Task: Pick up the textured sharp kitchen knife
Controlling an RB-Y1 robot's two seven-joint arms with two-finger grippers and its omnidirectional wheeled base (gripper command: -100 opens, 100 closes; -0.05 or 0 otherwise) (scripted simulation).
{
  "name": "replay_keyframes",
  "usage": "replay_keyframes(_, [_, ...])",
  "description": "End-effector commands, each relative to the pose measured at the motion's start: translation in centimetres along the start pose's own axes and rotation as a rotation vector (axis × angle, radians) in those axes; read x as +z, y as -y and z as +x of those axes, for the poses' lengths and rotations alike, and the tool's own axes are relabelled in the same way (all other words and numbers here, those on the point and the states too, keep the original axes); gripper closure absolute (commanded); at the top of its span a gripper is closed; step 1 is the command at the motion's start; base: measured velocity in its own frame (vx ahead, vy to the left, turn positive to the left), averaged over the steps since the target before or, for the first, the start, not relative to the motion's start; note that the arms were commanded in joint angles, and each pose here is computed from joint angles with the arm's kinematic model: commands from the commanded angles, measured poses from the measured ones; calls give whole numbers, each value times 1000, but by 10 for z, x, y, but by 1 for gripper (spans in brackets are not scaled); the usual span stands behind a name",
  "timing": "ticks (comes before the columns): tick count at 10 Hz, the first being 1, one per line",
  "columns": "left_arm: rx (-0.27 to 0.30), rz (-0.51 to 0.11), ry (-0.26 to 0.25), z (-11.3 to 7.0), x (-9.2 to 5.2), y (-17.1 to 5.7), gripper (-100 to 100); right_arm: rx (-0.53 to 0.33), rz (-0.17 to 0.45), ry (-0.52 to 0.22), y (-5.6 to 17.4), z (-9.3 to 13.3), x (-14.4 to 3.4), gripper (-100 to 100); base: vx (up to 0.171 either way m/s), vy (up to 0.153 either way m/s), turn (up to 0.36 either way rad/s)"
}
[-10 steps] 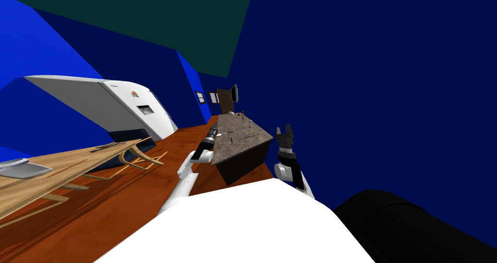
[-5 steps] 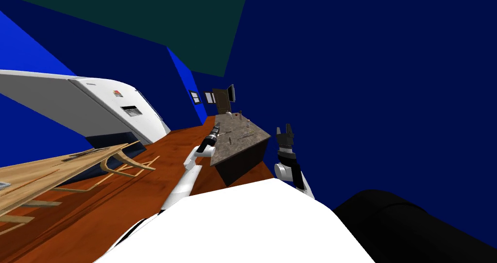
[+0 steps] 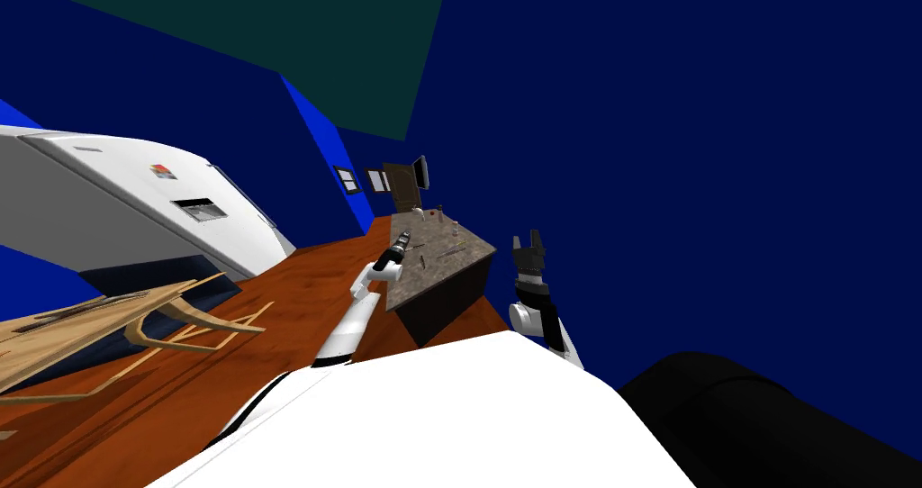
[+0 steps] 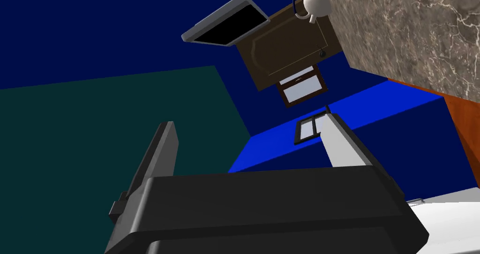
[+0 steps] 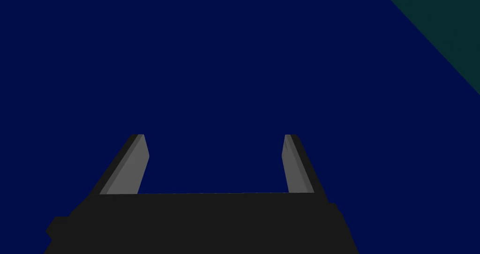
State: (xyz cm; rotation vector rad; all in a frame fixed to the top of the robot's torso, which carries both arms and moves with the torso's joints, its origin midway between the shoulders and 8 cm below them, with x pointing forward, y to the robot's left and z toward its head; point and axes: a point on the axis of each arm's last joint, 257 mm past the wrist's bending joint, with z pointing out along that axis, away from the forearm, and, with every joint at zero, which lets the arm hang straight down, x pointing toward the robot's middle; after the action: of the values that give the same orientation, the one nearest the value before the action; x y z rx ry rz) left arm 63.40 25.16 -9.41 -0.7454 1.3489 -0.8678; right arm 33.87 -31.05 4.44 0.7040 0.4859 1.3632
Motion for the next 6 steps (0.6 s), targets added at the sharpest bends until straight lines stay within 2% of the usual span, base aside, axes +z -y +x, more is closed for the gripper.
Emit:
replay_keyframes(1, [19,-60,-17,4,8,-15,-100,0,0,0,0,0,0,0,-17,25,-97])
replay_keyframes(2, [19,-70,-20,5,8,-18,-100,0,0,0,0,0,0,0,-7,9,6])
replay_keyframes(3, [54,-106,-29,4,19,-23,-100,0,0,0,0,0,0,0,-15,13,-161])
replay_keyframes(4, [54,-140,-40,7,19,-34,-100,0,0,0,0,0,0,0,-17,23,-111])
replay_keyframes(5, [89,-163,-46,5,30,-33,-100,0,0,0,0,0,0,0,-22,22,-161])
replay_keyframes(6, [89,-210,-62,10,28,-50,-100,0,0,0,0,0,0,0,-18,22,-78])
